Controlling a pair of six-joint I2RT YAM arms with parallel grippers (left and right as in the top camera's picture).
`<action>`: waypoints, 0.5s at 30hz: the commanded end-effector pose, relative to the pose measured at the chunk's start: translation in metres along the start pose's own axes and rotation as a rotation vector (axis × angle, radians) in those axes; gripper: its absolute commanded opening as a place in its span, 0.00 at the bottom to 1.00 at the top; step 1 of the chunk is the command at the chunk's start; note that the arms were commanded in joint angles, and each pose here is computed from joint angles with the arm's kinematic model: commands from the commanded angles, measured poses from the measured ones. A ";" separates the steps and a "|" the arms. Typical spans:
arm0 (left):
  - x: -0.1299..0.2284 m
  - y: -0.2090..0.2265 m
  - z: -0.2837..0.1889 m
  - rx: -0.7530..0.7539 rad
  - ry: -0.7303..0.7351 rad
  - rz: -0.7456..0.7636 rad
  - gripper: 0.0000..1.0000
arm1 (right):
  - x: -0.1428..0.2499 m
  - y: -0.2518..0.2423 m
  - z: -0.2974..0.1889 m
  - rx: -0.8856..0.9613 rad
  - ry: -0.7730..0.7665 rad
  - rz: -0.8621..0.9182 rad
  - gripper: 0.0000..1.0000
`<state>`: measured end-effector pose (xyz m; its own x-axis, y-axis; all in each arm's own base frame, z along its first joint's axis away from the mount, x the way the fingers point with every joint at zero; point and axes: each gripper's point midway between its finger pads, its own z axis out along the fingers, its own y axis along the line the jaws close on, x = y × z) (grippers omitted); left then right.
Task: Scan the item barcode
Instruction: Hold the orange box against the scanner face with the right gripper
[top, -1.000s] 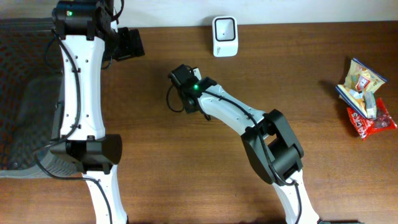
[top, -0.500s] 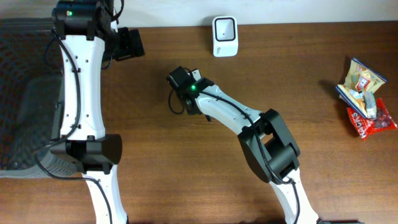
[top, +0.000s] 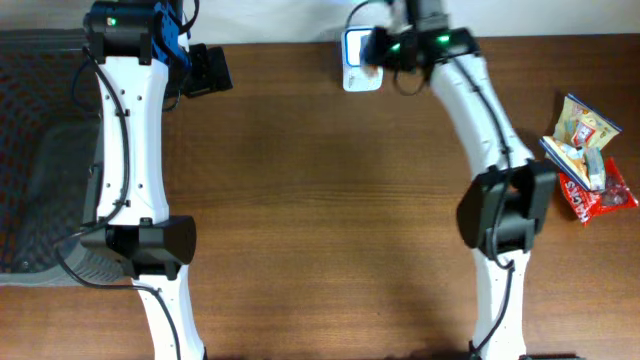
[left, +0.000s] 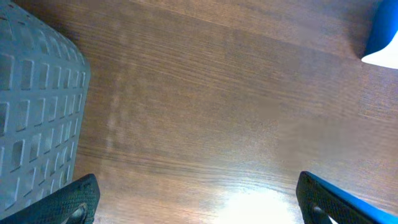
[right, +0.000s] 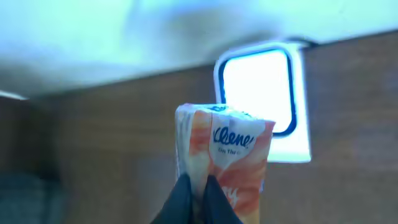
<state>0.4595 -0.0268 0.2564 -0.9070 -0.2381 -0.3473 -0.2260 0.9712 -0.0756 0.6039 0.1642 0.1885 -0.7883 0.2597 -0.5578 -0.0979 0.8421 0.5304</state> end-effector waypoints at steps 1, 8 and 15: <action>-0.001 0.003 -0.006 -0.010 -0.015 -0.008 0.99 | -0.019 0.014 0.001 -0.226 -0.011 0.102 0.04; -0.001 0.003 -0.006 -0.010 -0.015 -0.008 0.99 | -0.025 0.003 0.047 -0.222 -0.082 0.293 0.04; -0.001 0.003 -0.006 -0.010 -0.015 -0.008 0.99 | -0.024 0.001 0.051 -0.227 -0.077 0.303 0.04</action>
<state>0.4593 -0.0269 0.2563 -0.9074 -0.2384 -0.3461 -0.2263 0.9711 -0.0757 0.6502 0.1840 0.1646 -0.7651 0.5141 -0.3877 -0.0021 0.6002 0.7998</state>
